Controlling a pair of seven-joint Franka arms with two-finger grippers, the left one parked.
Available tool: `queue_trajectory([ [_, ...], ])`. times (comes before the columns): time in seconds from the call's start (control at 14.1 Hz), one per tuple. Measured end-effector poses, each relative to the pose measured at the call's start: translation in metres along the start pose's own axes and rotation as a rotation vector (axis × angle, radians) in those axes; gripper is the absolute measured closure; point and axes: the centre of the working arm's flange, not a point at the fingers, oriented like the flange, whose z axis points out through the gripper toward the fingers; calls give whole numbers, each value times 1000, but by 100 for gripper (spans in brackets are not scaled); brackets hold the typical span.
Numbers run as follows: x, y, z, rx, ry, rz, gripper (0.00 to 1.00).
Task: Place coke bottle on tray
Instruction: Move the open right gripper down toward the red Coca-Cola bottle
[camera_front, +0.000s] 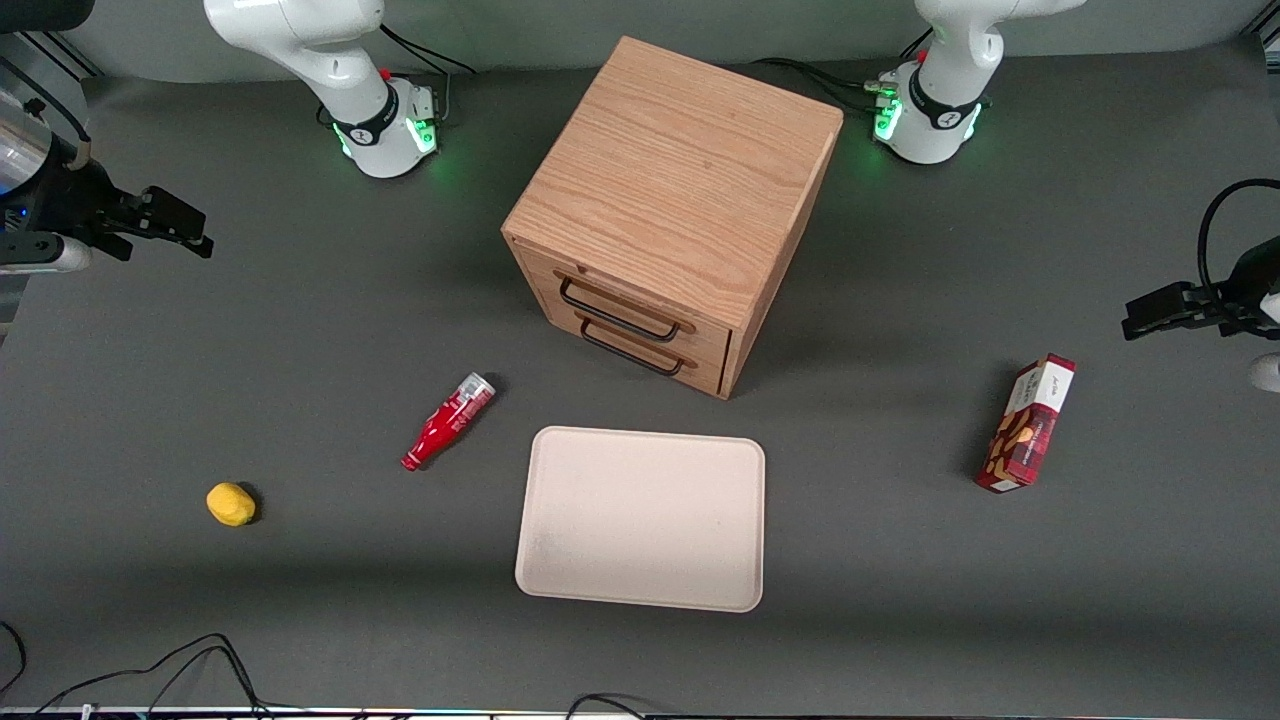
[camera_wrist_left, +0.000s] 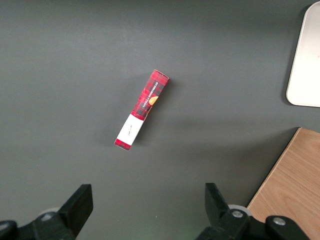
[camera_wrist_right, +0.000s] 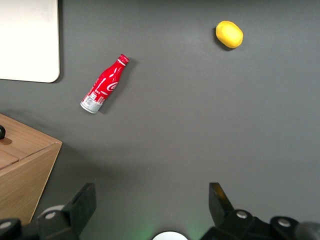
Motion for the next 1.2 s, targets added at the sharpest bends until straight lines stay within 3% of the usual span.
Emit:
queue_trajectory([
  [0.5, 7, -8, 4, 6, -7, 10, 0],
  [0.78, 29, -61, 30, -5, -1, 128, 0],
  [1.2, 77, -137, 124, 14, 9, 369, 0],
])
